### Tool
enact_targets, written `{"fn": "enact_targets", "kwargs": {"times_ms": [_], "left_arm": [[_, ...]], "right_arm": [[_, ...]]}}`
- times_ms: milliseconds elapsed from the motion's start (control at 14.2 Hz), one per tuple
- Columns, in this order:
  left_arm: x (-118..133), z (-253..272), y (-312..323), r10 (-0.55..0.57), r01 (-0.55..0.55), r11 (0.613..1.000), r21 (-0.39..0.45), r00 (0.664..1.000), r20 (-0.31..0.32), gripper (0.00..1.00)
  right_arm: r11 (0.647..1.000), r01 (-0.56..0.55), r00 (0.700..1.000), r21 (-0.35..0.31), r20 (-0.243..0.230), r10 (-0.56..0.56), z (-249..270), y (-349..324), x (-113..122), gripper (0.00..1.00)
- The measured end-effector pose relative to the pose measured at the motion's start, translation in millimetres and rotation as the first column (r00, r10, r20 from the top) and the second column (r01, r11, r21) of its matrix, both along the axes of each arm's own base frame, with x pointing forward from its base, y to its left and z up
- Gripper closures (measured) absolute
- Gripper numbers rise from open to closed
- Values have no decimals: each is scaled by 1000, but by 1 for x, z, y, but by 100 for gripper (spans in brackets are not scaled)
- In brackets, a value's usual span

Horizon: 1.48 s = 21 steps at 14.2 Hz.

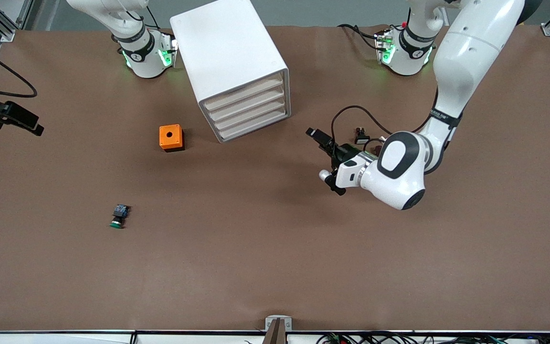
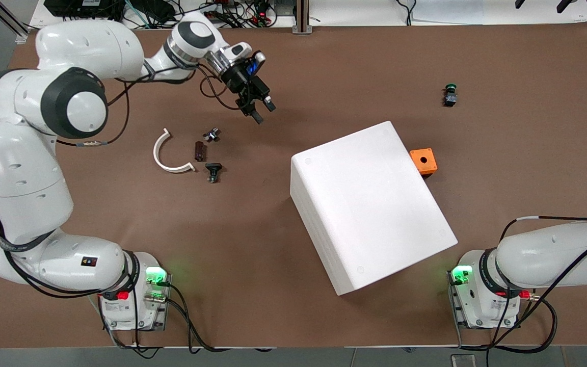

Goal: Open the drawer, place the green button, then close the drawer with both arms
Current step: 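Reach the left gripper toward the cabinet's drawer handle, then grasp the drawer handle with the left gripper while the right gripper reaches the button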

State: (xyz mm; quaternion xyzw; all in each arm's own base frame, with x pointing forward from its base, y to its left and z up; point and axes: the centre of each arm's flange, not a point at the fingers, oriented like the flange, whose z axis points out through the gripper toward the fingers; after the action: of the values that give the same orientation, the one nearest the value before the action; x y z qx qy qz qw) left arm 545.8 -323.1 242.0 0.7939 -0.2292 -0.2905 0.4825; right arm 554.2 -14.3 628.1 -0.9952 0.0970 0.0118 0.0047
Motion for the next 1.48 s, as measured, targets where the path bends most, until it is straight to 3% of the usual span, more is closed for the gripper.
{"fn": "enact_targets", "kwargs": {"times_ms": [424,848,1131,1343,1484], "left_arm": [[-54,-48,-67,45,-51,977,-209,999,-31,0],[-101,-102,-104,71,-97,944,-314,993,-93,0],[-131,-125,-134,96,-131,931,-340,988,-118,0],[-140,-130,-141,98,-137,931,-338,987,-129,0],[-141,-133,-141,99,-138,930,-340,986,-131,0]], "right_arm": [[1000,1,996,-8,-89,-1,-54,-1,27,0],[999,32,992,-13,-118,-33,-94,-18,48,0],[999,53,987,-9,-154,-54,-119,-31,55,0],[999,31,982,-11,-186,-32,-142,-6,62,0],[999,36,984,-19,-176,-39,-167,12,69,0]]}}
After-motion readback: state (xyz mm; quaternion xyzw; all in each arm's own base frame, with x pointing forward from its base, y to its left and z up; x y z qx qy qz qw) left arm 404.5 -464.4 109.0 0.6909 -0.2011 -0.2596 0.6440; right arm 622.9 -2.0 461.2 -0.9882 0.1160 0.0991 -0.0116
